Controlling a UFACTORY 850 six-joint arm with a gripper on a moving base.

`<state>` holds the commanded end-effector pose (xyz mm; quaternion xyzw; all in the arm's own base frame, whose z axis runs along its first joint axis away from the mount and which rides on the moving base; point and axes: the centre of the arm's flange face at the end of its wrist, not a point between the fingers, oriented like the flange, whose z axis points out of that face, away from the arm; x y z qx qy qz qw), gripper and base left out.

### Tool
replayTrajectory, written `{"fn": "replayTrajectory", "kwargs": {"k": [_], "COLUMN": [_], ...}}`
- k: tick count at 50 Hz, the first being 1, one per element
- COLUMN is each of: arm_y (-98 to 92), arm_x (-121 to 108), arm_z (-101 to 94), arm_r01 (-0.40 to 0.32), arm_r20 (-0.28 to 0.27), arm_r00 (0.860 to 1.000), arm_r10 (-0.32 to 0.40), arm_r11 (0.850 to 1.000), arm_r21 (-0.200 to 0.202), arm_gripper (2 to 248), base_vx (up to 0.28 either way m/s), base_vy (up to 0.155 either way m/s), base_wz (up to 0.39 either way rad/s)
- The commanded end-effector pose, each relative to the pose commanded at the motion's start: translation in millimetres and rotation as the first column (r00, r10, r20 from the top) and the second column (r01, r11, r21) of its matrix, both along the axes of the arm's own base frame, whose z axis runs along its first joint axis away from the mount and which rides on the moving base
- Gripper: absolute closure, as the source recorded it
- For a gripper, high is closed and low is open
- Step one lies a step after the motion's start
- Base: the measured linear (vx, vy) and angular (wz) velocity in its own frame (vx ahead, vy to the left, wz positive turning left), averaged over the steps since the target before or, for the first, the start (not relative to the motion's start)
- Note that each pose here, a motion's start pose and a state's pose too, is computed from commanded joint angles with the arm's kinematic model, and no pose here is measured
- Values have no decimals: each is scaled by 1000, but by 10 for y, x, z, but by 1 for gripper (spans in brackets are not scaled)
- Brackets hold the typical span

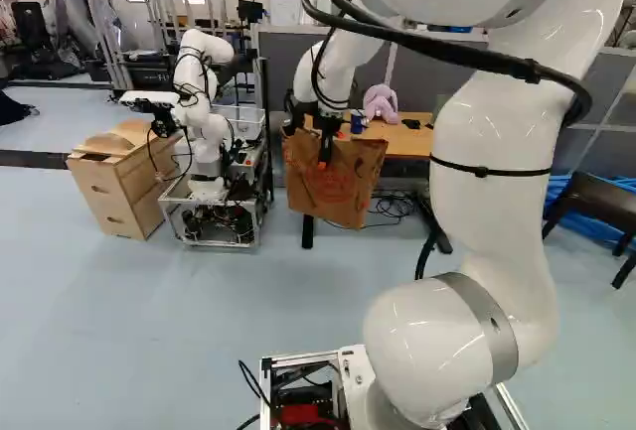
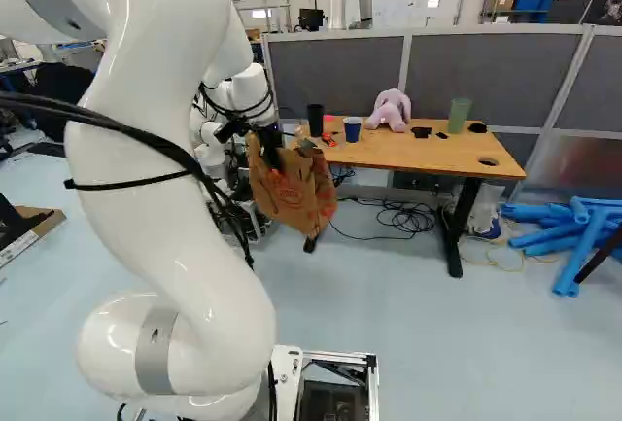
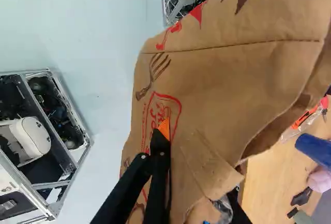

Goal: Pick up the bag on the ground and place it on the table

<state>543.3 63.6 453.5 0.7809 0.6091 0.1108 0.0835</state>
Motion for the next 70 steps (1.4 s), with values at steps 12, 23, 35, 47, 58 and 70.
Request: {"fn": "replayTrajectory", "kwargs": {"k": [12,23,35,47,58,70], "arm_y": [-17,-33,-50,-67,-83,-103], "arm_x": [1,-61,-143,-235,-303,-327], "arm_z": [155,301,463,628,782,954], "arm_r01": [5,8,12,15,18,23], "arm_r20": [-22,-47,-73,-99,-120,-141], "arm_r00": [1000,999,997,995,993,990], "arm_r10": [-5,-9,-13,-17,-21,-27], "arm_r11": [1000,1000,1000,1000,999,999], "arm_r21": [-5,-10,-16,-22,-27,-31], "arm_gripper": [232,232,232,232,232,232], "base_vx": [0,0,0,0,0,0], "base_vy": [0,0,0,0,0,0], "base_wz": [0,0,0,0,0,0]}}
